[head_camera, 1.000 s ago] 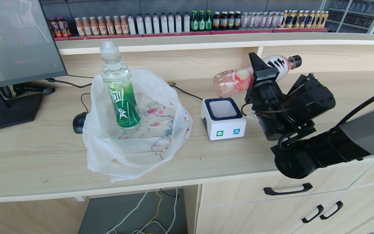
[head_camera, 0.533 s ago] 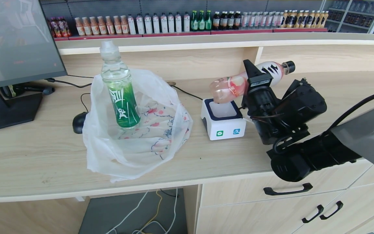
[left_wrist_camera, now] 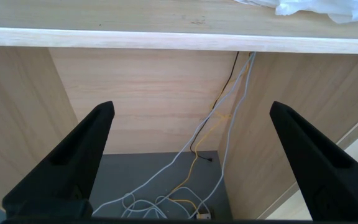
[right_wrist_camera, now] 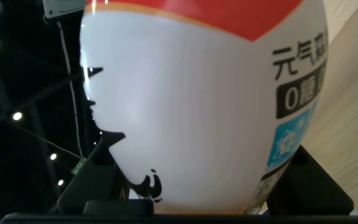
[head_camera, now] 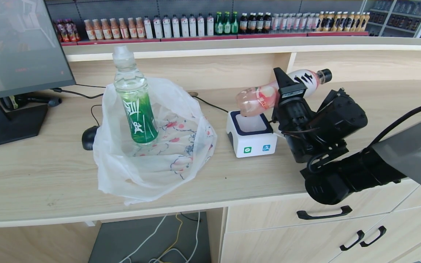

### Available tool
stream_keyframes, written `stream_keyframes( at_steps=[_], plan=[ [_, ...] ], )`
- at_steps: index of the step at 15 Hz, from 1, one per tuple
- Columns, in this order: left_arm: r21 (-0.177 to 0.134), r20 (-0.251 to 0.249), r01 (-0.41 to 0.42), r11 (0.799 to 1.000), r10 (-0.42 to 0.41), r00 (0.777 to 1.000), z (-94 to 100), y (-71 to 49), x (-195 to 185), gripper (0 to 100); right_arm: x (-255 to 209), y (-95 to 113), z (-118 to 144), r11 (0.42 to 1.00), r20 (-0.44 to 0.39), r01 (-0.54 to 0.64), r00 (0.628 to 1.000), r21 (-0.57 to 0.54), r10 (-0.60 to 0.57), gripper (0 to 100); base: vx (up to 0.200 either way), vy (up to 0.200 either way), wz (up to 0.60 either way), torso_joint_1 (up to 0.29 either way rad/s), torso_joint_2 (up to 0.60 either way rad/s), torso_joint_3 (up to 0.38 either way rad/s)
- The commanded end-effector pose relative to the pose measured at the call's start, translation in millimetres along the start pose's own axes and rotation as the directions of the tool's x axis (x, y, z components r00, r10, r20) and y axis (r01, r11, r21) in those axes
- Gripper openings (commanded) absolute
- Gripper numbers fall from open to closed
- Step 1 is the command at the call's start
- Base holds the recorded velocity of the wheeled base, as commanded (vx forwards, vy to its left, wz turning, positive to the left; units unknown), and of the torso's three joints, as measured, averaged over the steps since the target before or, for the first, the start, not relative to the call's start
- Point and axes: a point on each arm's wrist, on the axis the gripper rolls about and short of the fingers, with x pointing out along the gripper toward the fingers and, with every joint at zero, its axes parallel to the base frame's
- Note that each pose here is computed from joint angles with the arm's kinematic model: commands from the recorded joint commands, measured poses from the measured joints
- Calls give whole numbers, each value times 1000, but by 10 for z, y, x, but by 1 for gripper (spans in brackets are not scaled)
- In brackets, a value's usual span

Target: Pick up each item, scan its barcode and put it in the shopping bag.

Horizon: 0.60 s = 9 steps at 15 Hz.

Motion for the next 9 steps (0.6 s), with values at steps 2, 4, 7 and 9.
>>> stream_keyframes(
  at_steps=[2,4,7,9],
  plan=[
    [0,1,0,1000,0,1000,1,0,0,100,-23,-8,-2,1000,-4,8,1000,0,-8,0,0,0,0,0,0,0],
    [0,1,0,1000,0,1000,1,0,0,100,-22,27,14,1000,-1,1,1000,-1,-1,0,0,0,0,0,0,0],
    [0,1,0,1000,0,1000,1,0,0,100,-91,227,-16,1000,-20,-25,999,-17,25,0,0,0,0,0,0,0],
    [0,1,0,1000,0,1000,1,0,0,100,-150,523,-80,995,-43,-86,996,-44,85,0,0,0,0,0,0,0]
  ],
)
